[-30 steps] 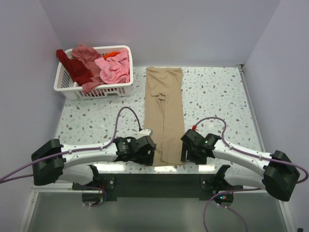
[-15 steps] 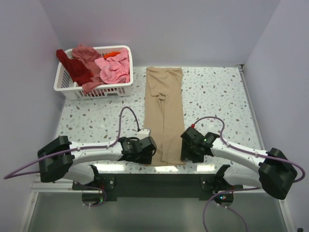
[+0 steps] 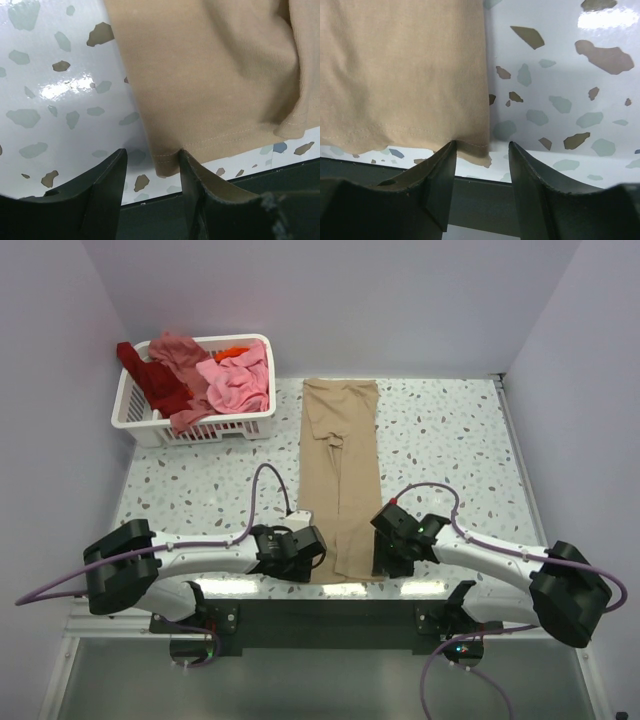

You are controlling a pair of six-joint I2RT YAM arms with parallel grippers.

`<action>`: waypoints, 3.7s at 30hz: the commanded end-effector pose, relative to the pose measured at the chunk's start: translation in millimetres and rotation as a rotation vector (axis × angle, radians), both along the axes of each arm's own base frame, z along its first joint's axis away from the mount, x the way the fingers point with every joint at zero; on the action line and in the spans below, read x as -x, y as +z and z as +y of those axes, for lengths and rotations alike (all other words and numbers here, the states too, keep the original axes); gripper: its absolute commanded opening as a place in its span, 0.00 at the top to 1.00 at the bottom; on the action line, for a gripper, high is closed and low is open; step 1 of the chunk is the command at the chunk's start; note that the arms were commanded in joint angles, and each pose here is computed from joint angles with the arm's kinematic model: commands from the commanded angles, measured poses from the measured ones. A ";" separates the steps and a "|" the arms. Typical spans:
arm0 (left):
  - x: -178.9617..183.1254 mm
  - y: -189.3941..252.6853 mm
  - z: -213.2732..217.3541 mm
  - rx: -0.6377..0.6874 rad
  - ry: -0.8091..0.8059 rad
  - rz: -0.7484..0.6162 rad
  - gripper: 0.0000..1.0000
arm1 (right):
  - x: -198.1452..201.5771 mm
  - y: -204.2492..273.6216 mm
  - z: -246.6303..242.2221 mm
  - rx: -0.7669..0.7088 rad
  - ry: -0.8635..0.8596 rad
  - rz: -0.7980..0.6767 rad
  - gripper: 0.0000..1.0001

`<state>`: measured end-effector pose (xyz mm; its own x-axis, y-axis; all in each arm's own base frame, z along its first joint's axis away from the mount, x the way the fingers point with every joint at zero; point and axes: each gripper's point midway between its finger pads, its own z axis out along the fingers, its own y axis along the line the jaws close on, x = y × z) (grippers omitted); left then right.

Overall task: Fold and stack the t-shirts
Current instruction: Fold the tshirt

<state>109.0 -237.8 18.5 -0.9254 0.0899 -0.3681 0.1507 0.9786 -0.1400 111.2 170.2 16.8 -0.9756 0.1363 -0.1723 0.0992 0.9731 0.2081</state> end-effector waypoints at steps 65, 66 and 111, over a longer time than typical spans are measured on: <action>-284.9 81.2 -7.9 -0.023 0.184 -0.191 1.00 | -251.1 54.8 21.8 0.176 -0.061 -0.129 1.00; -291.8 81.3 -7.3 -0.023 0.192 -0.192 1.00 | -256.8 54.6 19.9 0.176 -0.067 -0.127 1.00; -298.1 93.3 -7.8 0.168 0.087 -0.199 0.19 | -299.2 82.0 -21.9 -0.044 -0.158 -0.177 0.32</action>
<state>413.3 -231.0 102.1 -0.8592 -0.0987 -0.5021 0.0287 0.9704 -0.2397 424.2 141.8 105.6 -0.8858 0.3177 -0.3384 0.2449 0.9392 0.2406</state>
